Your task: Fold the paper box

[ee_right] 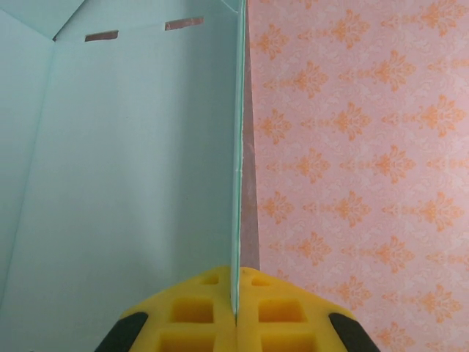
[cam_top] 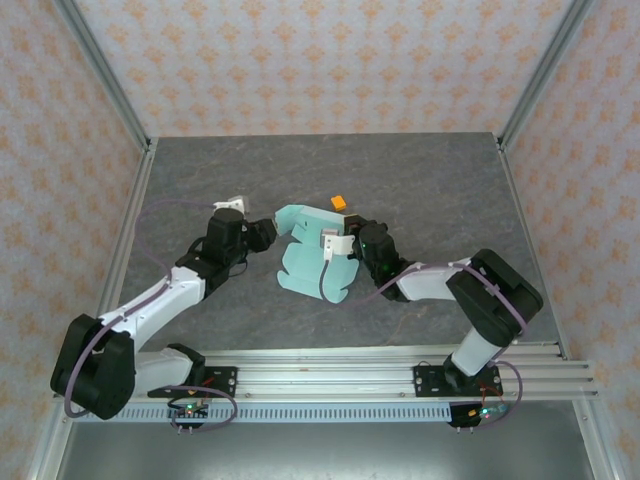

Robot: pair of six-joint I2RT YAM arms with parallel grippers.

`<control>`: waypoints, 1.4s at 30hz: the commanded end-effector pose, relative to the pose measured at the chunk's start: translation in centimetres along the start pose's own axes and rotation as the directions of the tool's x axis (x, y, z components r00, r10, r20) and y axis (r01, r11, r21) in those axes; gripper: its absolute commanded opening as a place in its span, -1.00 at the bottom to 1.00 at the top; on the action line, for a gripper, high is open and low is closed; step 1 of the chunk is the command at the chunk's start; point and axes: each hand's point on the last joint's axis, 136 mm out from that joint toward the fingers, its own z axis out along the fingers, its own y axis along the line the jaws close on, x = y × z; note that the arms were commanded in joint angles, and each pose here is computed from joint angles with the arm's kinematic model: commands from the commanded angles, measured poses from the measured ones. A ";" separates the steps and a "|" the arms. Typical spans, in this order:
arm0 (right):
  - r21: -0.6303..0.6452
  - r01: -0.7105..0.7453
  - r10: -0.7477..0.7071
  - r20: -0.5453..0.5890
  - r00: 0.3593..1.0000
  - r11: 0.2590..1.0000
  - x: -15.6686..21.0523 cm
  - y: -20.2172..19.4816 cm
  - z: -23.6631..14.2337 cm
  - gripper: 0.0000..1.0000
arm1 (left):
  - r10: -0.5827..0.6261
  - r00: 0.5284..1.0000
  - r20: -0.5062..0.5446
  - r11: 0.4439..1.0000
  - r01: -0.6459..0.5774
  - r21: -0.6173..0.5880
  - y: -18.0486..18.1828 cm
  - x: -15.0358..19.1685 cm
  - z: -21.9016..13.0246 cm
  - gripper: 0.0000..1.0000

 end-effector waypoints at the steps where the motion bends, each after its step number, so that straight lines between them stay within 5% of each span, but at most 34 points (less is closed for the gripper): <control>1: -0.005 0.025 -0.025 0.005 1.000 1.000 -0.4 0.7 0.1 -1.00 | 0.058 0.998 -0.036 0.990 -0.053 0.127 -3.2 -1.0 0.4 -0.02; 6: -0.006 0.036 -0.037 -0.003 0.999 0.999 -0.5 1.1 0.1 -1.00 | 0.061 0.992 -0.109 0.982 -0.040 0.186 -5.6 -1.8 2.0 0.03; 24: 0.007 0.034 -0.034 -0.023 0.999 0.999 -0.3 0.9 0.3 -1.00 | 0.111 0.950 -0.292 0.991 -0.084 0.104 -7.0 -0.3 7.3 0.06; 42: 0.016 0.036 -0.035 -0.030 0.999 0.999 -0.2 1.3 0.4 -1.00 | -0.064 0.955 -0.289 0.992 0.092 0.082 -7.1 0.8 9.1 0.08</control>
